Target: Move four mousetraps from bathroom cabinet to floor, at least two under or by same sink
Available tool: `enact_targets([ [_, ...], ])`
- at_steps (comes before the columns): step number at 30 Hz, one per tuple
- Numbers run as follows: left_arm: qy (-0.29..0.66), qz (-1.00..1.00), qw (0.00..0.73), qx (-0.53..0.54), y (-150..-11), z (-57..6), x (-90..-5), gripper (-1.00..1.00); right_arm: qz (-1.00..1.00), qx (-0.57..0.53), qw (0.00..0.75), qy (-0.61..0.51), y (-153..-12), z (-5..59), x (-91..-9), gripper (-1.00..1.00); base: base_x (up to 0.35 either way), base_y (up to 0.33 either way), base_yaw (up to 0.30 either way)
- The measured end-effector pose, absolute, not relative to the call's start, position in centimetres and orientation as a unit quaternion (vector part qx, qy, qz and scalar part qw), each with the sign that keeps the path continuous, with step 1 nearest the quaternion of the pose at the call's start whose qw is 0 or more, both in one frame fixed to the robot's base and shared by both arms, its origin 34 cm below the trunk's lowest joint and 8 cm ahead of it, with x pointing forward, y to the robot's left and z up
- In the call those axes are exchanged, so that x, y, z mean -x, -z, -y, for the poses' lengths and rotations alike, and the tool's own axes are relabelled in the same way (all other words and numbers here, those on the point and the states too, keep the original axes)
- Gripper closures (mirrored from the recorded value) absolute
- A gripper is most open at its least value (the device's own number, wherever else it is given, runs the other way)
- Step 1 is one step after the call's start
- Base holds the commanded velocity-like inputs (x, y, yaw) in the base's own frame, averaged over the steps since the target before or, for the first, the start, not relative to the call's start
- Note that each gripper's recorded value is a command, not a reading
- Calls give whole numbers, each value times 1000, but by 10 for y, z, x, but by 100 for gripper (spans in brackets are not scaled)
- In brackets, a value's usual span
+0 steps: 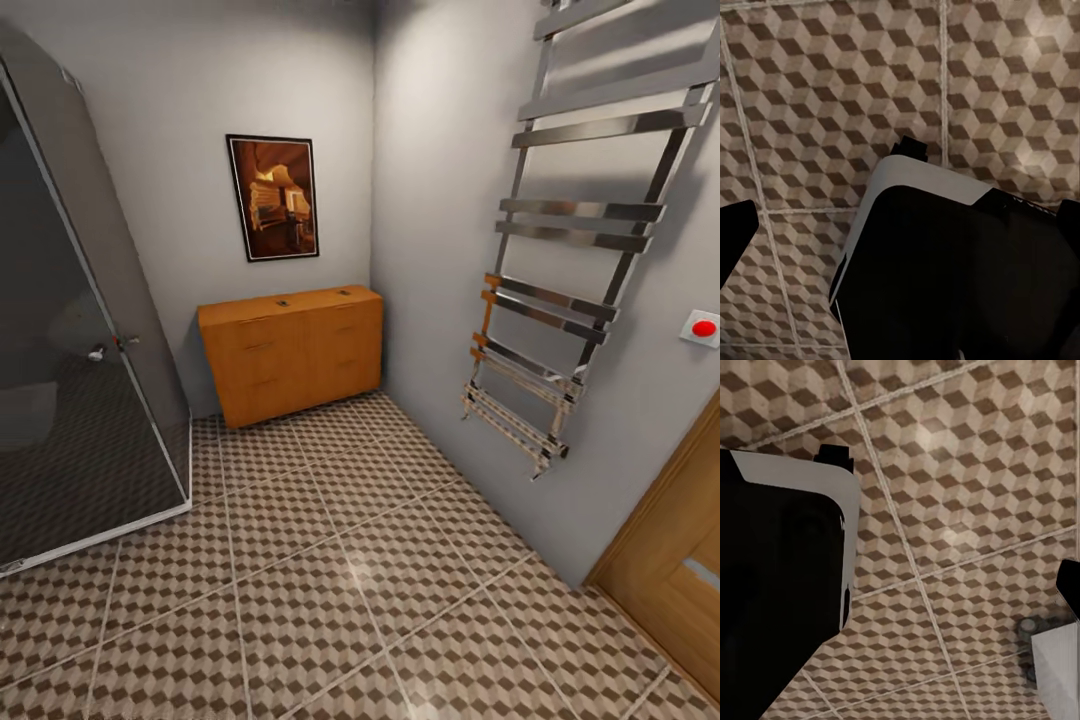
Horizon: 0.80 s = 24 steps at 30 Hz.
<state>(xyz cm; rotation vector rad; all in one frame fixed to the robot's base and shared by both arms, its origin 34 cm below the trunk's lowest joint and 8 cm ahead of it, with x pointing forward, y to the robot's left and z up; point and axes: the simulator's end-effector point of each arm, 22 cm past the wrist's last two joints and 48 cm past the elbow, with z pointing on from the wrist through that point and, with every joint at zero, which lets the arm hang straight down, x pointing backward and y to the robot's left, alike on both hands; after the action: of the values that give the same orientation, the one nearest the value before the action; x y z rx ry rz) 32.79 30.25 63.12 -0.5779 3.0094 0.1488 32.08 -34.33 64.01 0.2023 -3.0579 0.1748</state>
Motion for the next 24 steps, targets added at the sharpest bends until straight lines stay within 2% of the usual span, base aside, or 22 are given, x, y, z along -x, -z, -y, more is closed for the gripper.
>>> enact_targets([
  [12, -45, -980, 45, 188, -634, -298, -334, -100, 996, -66, 30, -57, -643, 343, -325, -100, 47, 0, 224],
  [24, -43, -980, 51, 188, -637, -298, -338, -100, 996, -66, 23, -58, -646, 343, -329, -100, 275, 0, 224],
])
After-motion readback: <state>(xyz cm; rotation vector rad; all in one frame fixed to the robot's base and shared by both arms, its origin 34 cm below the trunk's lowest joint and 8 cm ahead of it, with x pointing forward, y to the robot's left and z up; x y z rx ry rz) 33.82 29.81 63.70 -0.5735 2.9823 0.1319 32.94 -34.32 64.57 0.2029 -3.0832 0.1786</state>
